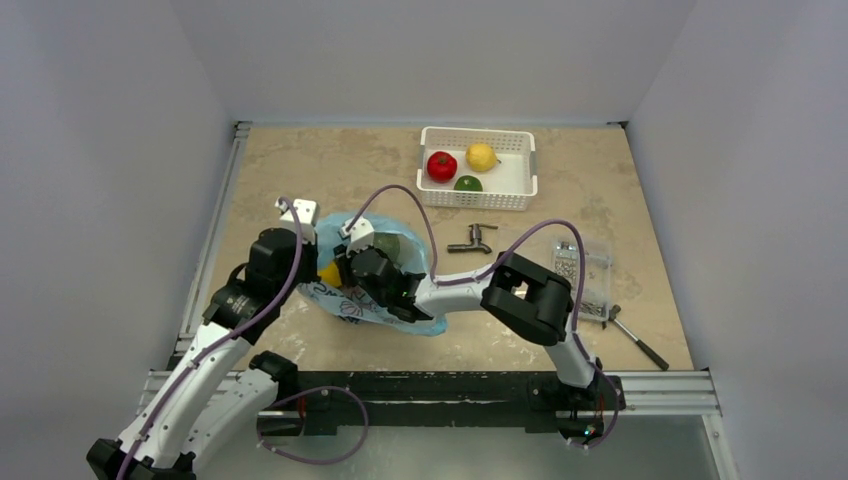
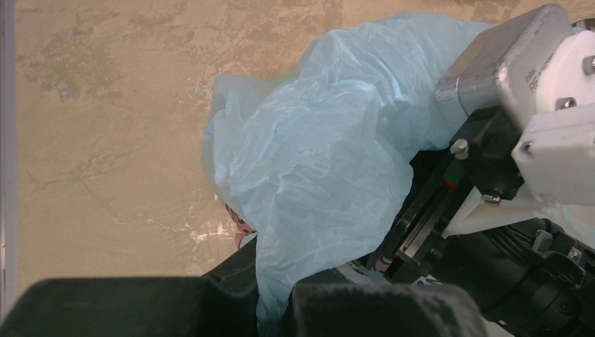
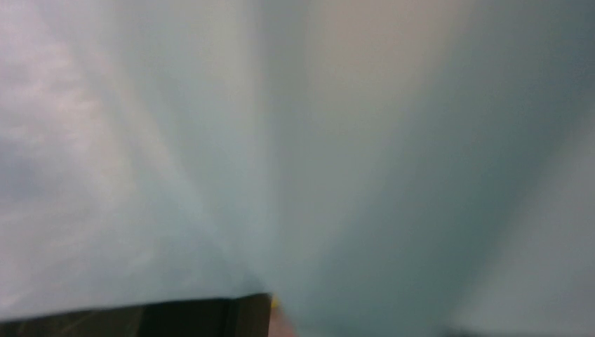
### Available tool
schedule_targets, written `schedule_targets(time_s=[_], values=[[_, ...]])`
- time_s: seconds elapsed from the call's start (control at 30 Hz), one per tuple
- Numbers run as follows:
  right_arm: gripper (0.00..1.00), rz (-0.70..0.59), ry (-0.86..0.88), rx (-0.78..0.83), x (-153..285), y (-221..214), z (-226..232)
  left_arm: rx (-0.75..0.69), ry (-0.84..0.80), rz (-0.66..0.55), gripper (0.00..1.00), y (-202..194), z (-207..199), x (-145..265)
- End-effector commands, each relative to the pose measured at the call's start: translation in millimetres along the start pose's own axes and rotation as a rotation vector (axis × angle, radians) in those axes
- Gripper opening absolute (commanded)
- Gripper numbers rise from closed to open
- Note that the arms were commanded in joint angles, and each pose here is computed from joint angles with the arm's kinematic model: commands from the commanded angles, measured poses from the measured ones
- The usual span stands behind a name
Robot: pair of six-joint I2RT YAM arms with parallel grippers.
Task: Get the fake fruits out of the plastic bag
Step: Adjust the fake fruit in the plastic bag.
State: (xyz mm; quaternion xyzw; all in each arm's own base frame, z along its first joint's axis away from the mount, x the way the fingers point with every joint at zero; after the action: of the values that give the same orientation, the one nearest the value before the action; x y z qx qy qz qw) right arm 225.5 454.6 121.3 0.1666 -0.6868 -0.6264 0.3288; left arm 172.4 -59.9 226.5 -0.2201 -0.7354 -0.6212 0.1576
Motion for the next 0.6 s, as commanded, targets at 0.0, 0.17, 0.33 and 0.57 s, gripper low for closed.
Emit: schedule_targets(time_s=[0.0, 0.17, 0.33, 0.57], values=[[0.29, -0.017, -0.291, 0.002, 1.8, 14.6, -27.8, -0.013, -0.019, -0.052, 0.00, 6.7, -2.7, -3.2], [0.28, 0.050, -0.451, -0.055, 21.4, -10.2, -48.4, -0.030, 0.007, -0.075, 0.00, 5.0, 2.1, -2.9], [0.34, 0.066, -0.396, -0.054, 29.1, -9.3, -57.5, -0.053, -0.002, -0.076, 0.00, -0.4, 3.6, -4.5], [0.47, -0.040, 0.001, 0.012, 32.0, 12.6, -25.9, -0.052, -0.103, -0.042, 0.00, -2.8, -8.4, -10.3]])
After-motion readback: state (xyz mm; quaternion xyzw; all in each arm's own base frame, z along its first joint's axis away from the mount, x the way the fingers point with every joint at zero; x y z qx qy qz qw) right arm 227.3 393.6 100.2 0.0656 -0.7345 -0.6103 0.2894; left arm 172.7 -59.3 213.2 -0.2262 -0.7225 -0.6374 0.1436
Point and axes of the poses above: each gripper's point midway between its finger pads, its own x axis back along the fingers, its own z axis along the line the jaws close on, y = z × x, the point moved 8 cm from there along x, back along the fingers, and after that the axes turned 12 degrees about x, right-handed, at the moved point
